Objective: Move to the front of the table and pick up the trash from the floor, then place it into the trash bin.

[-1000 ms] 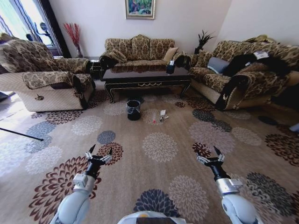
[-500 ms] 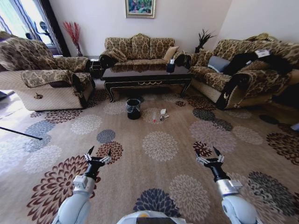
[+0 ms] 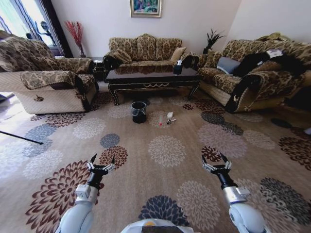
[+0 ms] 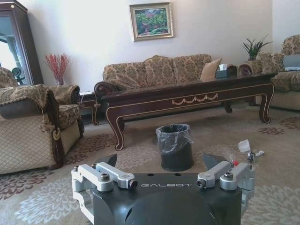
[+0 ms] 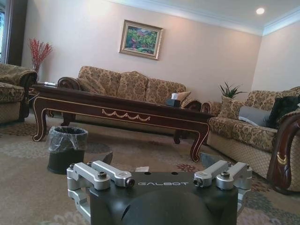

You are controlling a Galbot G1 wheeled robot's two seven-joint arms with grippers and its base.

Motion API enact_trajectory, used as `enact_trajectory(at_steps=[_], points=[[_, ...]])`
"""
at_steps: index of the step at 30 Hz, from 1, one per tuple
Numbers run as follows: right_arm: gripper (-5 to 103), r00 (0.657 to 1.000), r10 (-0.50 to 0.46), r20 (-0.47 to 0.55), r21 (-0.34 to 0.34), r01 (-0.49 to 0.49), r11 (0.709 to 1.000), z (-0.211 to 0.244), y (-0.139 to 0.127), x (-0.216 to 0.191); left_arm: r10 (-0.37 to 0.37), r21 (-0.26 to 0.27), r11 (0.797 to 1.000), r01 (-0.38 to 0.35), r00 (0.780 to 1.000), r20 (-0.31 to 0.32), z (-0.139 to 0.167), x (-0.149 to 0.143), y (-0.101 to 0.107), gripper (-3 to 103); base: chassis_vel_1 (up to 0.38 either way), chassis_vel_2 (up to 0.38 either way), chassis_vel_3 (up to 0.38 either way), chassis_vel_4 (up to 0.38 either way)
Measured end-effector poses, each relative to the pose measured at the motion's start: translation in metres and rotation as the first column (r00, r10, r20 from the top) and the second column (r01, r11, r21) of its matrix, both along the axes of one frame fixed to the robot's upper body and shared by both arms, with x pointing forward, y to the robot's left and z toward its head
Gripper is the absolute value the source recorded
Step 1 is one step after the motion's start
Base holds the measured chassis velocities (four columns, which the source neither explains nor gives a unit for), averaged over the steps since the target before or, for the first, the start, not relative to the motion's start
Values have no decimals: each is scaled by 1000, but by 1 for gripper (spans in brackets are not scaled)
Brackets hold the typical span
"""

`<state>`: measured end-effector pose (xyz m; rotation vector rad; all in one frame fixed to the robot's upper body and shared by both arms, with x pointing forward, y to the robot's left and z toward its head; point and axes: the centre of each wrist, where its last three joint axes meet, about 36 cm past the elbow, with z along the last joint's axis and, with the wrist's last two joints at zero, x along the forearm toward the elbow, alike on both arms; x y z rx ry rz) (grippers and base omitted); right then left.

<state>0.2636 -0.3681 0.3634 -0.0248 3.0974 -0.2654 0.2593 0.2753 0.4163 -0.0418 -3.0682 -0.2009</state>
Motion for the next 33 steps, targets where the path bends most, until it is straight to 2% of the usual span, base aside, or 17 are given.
enact_trajectory(at_steps=[19, 33], points=[[100, 1000, -9, -21, 20, 9, 1000, -12, 2, -2, 26, -4, 1000, -26, 1000, -15, -7, 0, 3, 100, 0, 0, 0, 0], [100, 1000, 20, -23, 20, -19, 1000, -9, 4, -4, 33, -1, 999, -33, 999, -13, -9, 1, 4, 100, 0, 0, 0, 0]])
